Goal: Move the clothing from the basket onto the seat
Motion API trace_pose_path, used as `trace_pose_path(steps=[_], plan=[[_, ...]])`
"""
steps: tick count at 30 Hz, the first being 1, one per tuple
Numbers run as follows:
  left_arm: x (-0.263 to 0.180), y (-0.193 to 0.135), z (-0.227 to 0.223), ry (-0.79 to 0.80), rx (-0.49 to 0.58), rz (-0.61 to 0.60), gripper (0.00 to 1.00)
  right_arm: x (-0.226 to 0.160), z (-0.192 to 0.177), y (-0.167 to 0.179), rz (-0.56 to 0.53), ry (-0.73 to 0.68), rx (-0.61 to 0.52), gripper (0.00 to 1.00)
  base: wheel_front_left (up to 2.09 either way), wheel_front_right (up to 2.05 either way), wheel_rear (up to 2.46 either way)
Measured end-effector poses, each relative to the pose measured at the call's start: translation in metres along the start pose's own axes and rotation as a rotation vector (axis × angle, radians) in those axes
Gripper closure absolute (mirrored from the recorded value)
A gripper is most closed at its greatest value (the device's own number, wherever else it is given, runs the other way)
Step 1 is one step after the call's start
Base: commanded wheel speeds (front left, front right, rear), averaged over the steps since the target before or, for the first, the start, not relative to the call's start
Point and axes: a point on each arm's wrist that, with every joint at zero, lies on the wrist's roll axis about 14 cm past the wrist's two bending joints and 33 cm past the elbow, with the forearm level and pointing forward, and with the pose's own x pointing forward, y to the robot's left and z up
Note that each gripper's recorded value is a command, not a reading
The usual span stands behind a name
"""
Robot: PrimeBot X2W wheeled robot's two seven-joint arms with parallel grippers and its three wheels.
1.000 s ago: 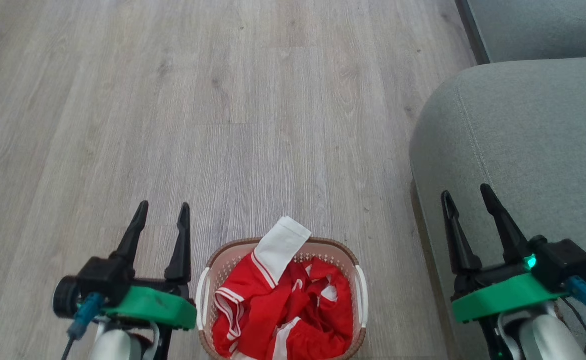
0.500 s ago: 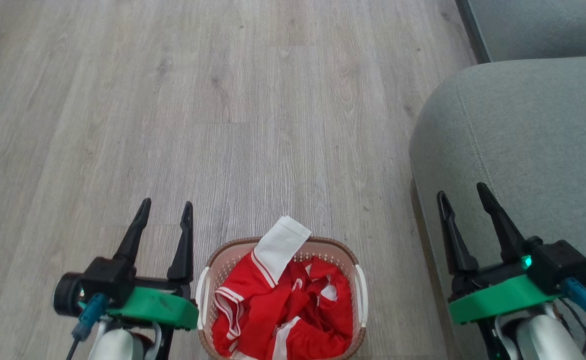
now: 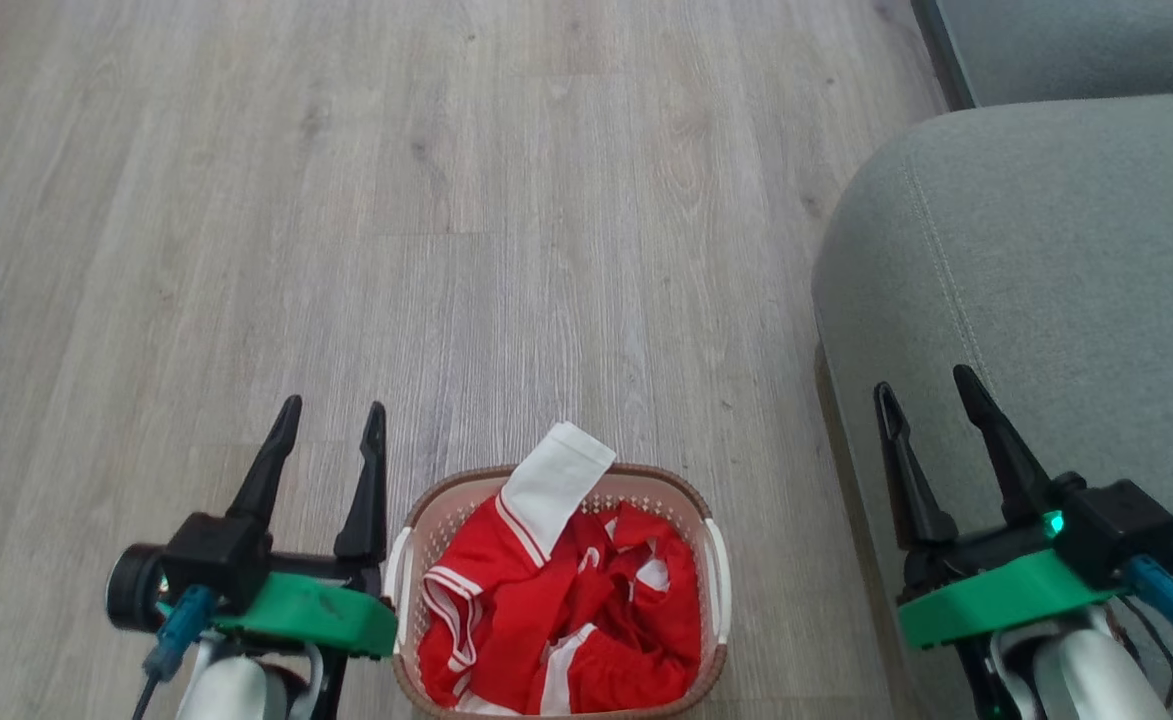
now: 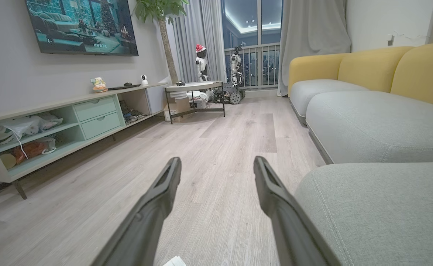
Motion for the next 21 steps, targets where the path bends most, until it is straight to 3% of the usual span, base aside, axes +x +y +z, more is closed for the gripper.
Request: trace_pose_path(steps=[21], plan=[[0.045, -0.019, -0.041, 0.090, -0.064, -0.065, 0.00, 0.014, -0.016, -0.033, -0.083, 0.037, -0.012, 0.00, 0.00, 0.00, 0.00]])
